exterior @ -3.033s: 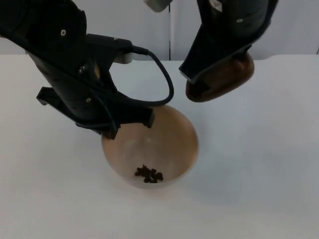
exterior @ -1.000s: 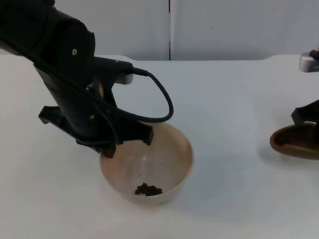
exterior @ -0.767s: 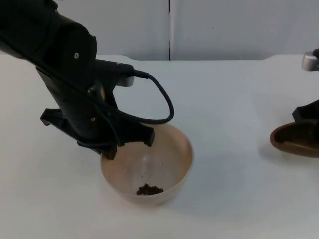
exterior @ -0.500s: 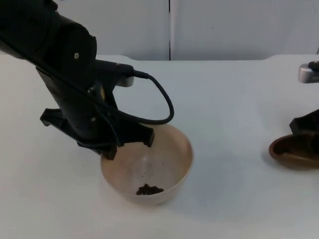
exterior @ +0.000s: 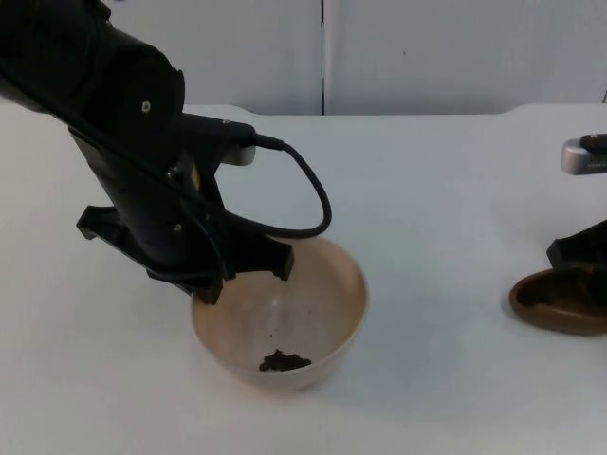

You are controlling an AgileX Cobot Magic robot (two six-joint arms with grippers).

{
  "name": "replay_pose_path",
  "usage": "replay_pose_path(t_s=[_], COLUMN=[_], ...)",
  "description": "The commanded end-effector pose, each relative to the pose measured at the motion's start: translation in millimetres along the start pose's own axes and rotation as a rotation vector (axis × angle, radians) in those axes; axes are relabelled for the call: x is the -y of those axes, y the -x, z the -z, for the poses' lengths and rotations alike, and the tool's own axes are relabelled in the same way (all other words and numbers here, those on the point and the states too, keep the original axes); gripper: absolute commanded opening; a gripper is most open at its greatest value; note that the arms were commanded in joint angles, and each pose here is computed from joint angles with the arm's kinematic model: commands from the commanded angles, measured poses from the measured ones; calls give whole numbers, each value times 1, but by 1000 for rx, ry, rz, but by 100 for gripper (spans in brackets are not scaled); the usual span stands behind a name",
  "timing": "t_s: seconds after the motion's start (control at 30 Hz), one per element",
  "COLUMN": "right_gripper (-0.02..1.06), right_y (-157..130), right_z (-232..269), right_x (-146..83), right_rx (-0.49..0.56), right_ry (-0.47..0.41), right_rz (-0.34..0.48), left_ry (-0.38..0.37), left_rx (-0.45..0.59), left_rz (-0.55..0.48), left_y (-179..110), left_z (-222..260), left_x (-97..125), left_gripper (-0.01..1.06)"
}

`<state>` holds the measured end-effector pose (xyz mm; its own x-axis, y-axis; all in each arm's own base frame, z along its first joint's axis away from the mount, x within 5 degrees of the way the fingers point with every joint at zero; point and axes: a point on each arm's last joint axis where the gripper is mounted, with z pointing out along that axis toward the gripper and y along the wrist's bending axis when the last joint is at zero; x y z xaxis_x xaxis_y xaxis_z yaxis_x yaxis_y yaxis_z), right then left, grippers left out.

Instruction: Pick up the bowl with the left hand and pour the coffee beans from the cup into the bowl with the right hand.

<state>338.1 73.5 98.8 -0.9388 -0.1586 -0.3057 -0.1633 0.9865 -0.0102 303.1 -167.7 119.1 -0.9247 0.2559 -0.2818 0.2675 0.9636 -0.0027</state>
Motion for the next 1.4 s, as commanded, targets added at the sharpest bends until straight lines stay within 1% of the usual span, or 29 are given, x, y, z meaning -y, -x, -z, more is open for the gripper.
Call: replay_pose_path(t_s=[0.0,0.03,0.07,0.17,0.23,0.27,0.33,0.4,0.43,0.47,0.5,0.53,0.57,0.6,0.67,0.77,0.83,0.93,0.97,1.07,1.17,1.2,1.27,1.33,1.37], right_gripper=[4,8,8,25,38,38,50,62,62,68,69,71,72,72,72,72,72,72,72,72,72,72,72,72,72], right_y=[1,1,1,1,2,2,2,3,3,3,3,3,2,2,2,3,7,14,14,17,12,12,6,-4,-4], right_z=[0,0,0,0,0,0,0,0,0,0,0,0,0,0,3,11,26,61,61,110,158,158,190,222,222], right_x=[2,2,2,1,1,1,1,1,1,1,1,1,1,1,1,1,1,2,2,2,2,2,1,1,1], right_rx=[14,17,17,21,25,25,28,34,34,36,36,34,29,29,21,30,63,143,143,249,355,355,429,507,507], right_ry=[1,1,1,2,3,3,3,6,6,6,6,6,7,7,5,5,7,10,10,17,24,24,29,53,53], right_rz=[-7,-7,-7,-11,-11,-11,-11,-32,-32,-34,-34,-35,-38,-38,-38,-37,-36,-38,-38,-34,-10,-10,12,-11,-11], left_ry=[14,14,14,14,14,14,14,15,15,15,16,17,22,22,24,20,19,6,6,1,-9,-9,-20,-29,-29], left_rx=[-12,-10,-10,-11,-10,-10,-6,-4,-4,-6,-8,-5,2,2,17,42,77,144,144,225,309,309,364,412,412], left_rz=[-17,-17,-17,-17,-19,-19,-25,-28,-28,-28,-28,-29,-40,-40,-48,-49,-58,-56,-56,-66,-68,-68,-62,-56,-56], left_y=[0,0,0,0,0,0,0,0,0,0,0,0,1,1,3,5,8,12,12,16,18,18,17,15,15], left_z=[-3,-3,-3,-3,-3,-3,-3,-3,-3,-3,-3,-1,1,1,6,14,25,48,48,75,104,104,124,142,142], left_x=[-1,-1,-1,-1,-1,-1,-1,-1,-1,-1,-1,-1,-2,-2,-3,-3,-3,-4,-4,-6,-8,-8,-10,-11,-11], left_gripper=[0,0,0,0,5,5,18,37,37,55,60,67,77,77,84,87,87,87,87,87,87,87,87,87,87])
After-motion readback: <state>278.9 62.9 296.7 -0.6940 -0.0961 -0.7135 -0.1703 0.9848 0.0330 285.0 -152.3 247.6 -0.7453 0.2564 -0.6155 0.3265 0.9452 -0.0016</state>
